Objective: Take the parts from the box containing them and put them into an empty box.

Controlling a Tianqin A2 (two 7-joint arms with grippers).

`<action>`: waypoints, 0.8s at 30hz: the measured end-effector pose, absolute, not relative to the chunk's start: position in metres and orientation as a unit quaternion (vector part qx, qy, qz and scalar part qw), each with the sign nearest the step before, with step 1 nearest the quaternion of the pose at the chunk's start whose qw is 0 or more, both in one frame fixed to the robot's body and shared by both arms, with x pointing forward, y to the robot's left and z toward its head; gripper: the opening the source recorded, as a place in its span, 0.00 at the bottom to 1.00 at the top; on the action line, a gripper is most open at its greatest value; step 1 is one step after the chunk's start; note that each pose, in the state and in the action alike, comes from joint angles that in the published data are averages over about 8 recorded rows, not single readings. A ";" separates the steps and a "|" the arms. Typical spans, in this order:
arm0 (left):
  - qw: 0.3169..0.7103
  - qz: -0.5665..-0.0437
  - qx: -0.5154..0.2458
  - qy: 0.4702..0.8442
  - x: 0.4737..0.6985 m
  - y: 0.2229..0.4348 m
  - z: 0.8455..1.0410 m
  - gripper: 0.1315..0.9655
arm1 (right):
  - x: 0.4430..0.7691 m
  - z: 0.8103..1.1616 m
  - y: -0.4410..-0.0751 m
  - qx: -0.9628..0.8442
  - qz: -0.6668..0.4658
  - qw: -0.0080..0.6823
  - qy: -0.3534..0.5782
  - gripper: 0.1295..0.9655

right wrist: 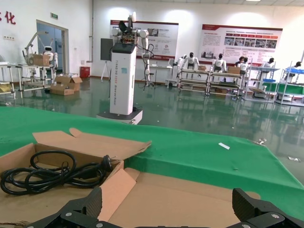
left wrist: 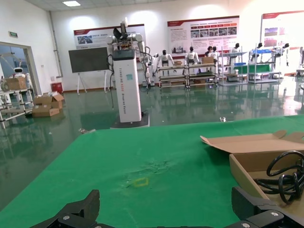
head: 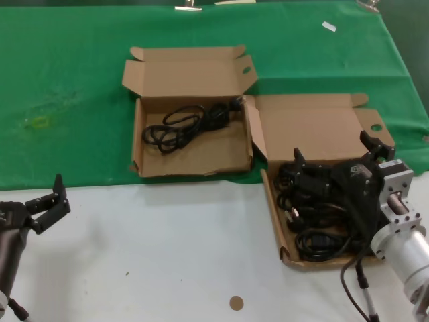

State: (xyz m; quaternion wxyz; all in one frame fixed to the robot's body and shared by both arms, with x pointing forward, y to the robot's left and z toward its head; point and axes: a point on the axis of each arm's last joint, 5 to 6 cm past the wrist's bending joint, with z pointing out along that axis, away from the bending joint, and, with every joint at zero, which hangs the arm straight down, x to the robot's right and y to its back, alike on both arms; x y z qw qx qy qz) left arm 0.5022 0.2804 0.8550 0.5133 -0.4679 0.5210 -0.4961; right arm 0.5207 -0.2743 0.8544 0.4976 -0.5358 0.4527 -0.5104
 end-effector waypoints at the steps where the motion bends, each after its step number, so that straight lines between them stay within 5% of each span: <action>1: 0.513 -0.496 -0.468 0.521 0.502 0.280 0.855 1.00 | 0.521 0.854 -0.274 -0.536 -0.510 0.498 0.453 1.00; 24: 0.513 -0.496 -0.468 0.521 0.502 0.280 0.855 1.00 | 0.521 0.854 -0.274 -0.536 -0.510 0.498 0.453 1.00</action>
